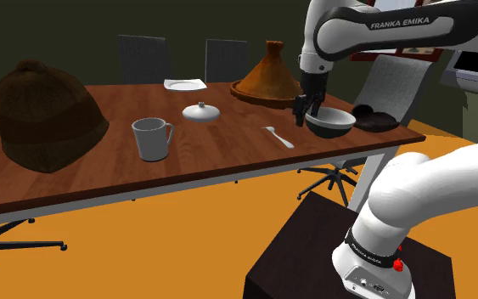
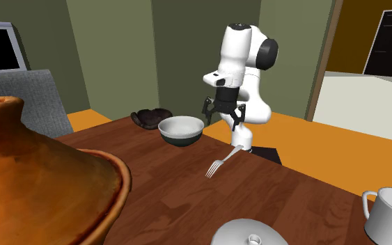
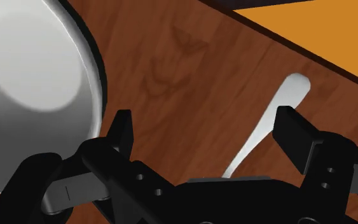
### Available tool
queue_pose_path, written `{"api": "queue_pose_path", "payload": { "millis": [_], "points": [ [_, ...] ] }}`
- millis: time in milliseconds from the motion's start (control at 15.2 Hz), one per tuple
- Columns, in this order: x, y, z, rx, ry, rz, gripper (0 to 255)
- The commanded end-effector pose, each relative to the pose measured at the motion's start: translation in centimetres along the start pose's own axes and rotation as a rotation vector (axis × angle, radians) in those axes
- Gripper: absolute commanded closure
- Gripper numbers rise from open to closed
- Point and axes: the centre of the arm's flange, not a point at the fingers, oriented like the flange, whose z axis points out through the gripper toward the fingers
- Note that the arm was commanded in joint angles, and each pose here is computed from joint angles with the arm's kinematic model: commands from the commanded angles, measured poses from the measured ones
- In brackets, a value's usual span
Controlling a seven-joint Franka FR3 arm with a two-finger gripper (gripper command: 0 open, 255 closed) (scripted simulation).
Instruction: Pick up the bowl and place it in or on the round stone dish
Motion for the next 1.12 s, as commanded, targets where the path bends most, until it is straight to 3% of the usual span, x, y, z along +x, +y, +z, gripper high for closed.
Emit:
{"api": "queue_pose_path", "payload": {
  "millis": [0, 198, 726, 1056],
  "points": [
    [0.1, 2.1, 0.5, -0.053, -0.003, 0.035, 0],
    [0.0, 4.8, 1.2, -0.129, -0.007, 0.086, 0],
    [0.0, 5.5, 5.2, -0.133, -0.007, 0.089, 0],
    [0.0, 5.5, 5.2, -0.133, -0.007, 0.089, 0]
  ]
}}
